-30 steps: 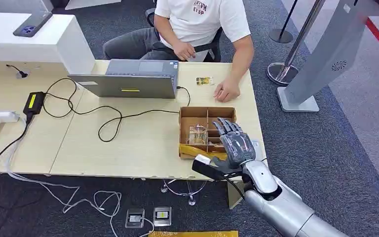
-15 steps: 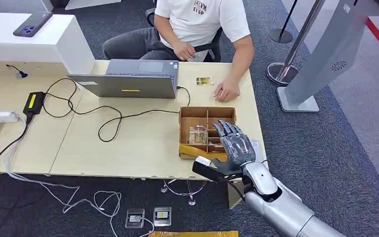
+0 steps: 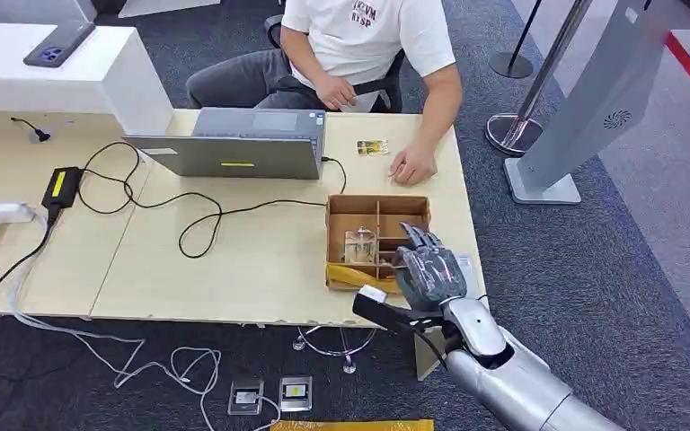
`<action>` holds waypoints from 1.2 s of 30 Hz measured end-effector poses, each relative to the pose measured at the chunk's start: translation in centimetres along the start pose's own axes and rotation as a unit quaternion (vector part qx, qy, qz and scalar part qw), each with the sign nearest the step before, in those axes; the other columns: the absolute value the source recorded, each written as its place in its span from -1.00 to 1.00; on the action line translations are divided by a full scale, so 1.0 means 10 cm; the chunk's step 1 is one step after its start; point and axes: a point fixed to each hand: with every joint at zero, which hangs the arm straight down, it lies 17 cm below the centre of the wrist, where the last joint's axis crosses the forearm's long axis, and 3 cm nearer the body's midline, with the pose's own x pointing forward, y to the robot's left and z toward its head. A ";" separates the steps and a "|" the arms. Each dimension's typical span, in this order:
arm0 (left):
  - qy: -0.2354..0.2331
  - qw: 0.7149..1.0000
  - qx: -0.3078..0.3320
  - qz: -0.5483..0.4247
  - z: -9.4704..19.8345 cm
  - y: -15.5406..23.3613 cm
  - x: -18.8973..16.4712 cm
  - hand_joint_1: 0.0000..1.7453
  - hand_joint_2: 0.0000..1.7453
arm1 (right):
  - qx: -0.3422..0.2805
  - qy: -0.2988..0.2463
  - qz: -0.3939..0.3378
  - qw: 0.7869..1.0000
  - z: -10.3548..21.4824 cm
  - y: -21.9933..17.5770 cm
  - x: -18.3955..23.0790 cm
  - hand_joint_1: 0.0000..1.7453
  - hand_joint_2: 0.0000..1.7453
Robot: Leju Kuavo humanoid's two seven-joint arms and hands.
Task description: Pass the card to the sensor for recognition and then transmit it.
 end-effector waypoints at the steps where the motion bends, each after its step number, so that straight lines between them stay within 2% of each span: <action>1: 0.000 1.000 0.000 0.000 0.00 0.00 0.00 -1.00 -1.00 | 0.003 0.001 0.000 1.000 0.00 0.01 0.00 1.00 1.00; 29: -0.003 1.000 -0.002 -0.005 0.00 -0.01 0.01 -1.00 -1.00 | -0.003 -0.005 0.015 1.000 0.02 0.03 0.00 1.00 1.00; 36: -0.004 1.000 -0.002 -0.005 0.00 -0.01 0.01 -1.00 -1.00 | -0.041 0.000 0.023 0.999 -0.06 -0.24 -0.04 1.00 1.00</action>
